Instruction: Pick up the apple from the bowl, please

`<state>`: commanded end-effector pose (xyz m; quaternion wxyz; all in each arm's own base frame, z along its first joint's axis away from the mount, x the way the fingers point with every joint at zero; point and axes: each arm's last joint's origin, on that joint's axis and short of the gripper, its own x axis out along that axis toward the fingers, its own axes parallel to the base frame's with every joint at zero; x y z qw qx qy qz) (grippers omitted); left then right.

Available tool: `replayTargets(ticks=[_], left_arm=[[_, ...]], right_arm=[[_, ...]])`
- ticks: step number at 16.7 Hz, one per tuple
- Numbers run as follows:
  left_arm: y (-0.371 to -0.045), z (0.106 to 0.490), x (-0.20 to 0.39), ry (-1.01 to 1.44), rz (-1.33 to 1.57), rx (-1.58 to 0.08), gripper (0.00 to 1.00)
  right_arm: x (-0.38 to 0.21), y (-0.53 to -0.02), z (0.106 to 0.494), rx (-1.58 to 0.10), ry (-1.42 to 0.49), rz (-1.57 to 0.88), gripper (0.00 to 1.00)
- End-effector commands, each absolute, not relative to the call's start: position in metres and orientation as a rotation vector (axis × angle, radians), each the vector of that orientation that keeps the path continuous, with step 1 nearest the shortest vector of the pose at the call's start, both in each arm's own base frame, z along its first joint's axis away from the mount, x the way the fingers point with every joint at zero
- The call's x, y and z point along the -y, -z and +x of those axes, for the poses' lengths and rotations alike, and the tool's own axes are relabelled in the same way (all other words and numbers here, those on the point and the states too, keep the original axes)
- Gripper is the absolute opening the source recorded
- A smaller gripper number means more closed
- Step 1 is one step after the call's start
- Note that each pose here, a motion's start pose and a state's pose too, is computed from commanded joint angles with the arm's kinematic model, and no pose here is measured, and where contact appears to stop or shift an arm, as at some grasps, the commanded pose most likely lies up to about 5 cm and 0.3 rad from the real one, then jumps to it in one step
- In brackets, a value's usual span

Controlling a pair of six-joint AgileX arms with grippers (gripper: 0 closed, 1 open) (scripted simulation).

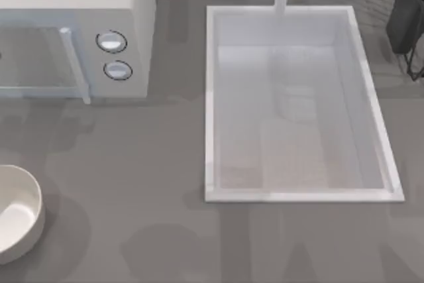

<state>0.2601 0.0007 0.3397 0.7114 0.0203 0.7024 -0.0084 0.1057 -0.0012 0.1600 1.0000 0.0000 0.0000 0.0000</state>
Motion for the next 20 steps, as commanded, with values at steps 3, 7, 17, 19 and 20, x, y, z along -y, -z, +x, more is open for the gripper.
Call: replayTargets(ticks=[3, 7, 17, 19, 20], left_arm=[[-0.368, 0.245, -0.001, 0.018, 0.044, -1.535, 0.0], [-0.373, 0.243, -0.001, 0.018, 0.044, -1.531, 0.0], [-0.31, 0.264, 0.09, 0.016, 0.021, -1.56, 0.0], [-0.29, 0.26, 0.12, 0.015, 0.017, -1.566, 0.0], [-0.282, 0.257, 0.131, 0.015, 0.017, -1.568, 0.0]], right_arm=[[0.001, -0.16, 0.106, 0.0, 0.0, 0.0, 1.0], [0.001, -0.16, 0.106, 0.0, 0.0, 0.0, 1.0], [0.001, -0.16, 0.106, 0.0, 0.0, 0.0, 1.0], [0.001, -0.16, 0.106, 0.0, 0.0, 0.0, 1.0], [0.001, -0.16, 0.106, 0.0, 0.0, 0.0, 1.0]])
